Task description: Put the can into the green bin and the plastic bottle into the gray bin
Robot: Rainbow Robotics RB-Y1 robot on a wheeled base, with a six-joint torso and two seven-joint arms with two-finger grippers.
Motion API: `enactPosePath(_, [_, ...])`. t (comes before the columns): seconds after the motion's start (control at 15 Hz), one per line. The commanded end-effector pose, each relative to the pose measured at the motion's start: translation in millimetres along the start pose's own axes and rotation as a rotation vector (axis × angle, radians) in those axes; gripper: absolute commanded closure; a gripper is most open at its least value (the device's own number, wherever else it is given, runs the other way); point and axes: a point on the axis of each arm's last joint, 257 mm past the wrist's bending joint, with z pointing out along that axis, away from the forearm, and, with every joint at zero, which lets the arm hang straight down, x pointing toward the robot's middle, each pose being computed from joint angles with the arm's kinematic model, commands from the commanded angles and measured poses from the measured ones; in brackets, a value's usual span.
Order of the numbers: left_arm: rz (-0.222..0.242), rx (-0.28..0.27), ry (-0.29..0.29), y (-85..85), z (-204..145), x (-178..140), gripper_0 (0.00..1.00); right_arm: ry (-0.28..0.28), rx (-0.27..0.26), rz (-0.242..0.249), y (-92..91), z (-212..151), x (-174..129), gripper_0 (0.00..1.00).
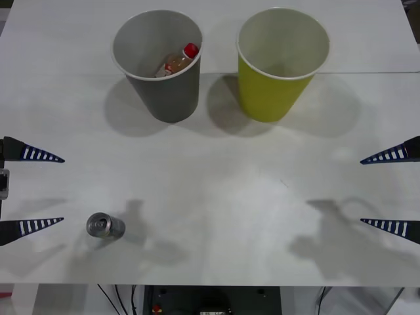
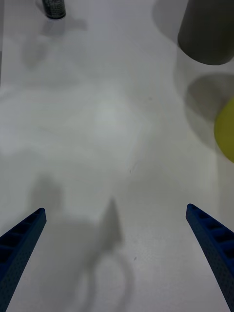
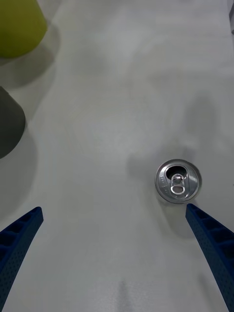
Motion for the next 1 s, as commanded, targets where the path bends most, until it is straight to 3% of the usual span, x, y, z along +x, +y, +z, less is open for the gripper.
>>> enactPosePath(0.07, [-0.044,0.008,-0.043,-9.5,2,11,0.0,0.0,0.0,0.0,0.0,0,0,0.0])
enactPosePath(0.47, [-0.041,0.034,-0.126,-35.7,11,38,0.0,0.0,0.0,0.0,0.0,0,0,0.0])
enactPosePath(1.0, [-0.115,0.051,-0.282,-63.4,33,64,0.0,0.0,0.0,0.0,0.0,0,0,0.0])
